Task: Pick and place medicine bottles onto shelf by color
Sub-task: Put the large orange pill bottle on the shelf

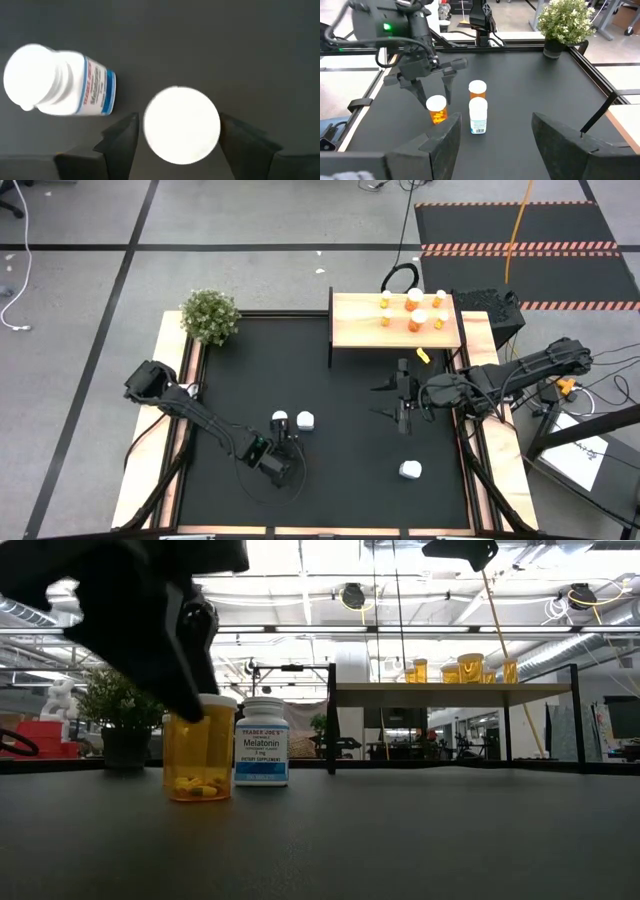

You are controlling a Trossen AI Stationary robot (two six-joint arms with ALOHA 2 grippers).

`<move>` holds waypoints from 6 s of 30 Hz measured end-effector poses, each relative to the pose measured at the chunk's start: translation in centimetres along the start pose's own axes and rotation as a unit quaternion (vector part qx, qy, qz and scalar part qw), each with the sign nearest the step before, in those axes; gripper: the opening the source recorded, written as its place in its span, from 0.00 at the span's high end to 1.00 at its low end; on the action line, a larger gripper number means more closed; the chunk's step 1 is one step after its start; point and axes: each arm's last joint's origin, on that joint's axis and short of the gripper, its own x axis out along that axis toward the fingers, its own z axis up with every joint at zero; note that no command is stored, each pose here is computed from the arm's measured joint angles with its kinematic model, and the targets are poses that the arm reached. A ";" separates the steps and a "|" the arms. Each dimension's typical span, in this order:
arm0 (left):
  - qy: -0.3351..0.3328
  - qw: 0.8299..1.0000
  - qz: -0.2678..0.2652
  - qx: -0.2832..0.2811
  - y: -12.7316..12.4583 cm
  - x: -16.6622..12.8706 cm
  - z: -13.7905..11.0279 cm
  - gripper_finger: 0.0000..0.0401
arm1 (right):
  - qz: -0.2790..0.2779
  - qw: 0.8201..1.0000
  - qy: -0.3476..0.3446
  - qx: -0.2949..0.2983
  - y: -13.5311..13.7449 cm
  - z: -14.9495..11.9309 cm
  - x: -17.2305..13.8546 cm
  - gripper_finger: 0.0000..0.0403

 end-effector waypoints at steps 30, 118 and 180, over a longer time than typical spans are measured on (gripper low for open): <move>-0.020 1.000 0.007 -0.003 0.0 0.8 -0.7 0.25 | 0.001 1.000 -0.005 0.000 0.0 0.1 0.0 0.41; -0.323 0.939 0.115 0.022 40.6 -8.5 17.6 0.44 | -0.031 0.994 0.094 -0.044 -1.0 -1.9 -1.7 0.41; -0.235 0.968 0.071 0.050 43.4 2.8 15.5 0.44 | -0.031 0.994 0.093 -0.041 -1.0 -1.9 -1.7 0.41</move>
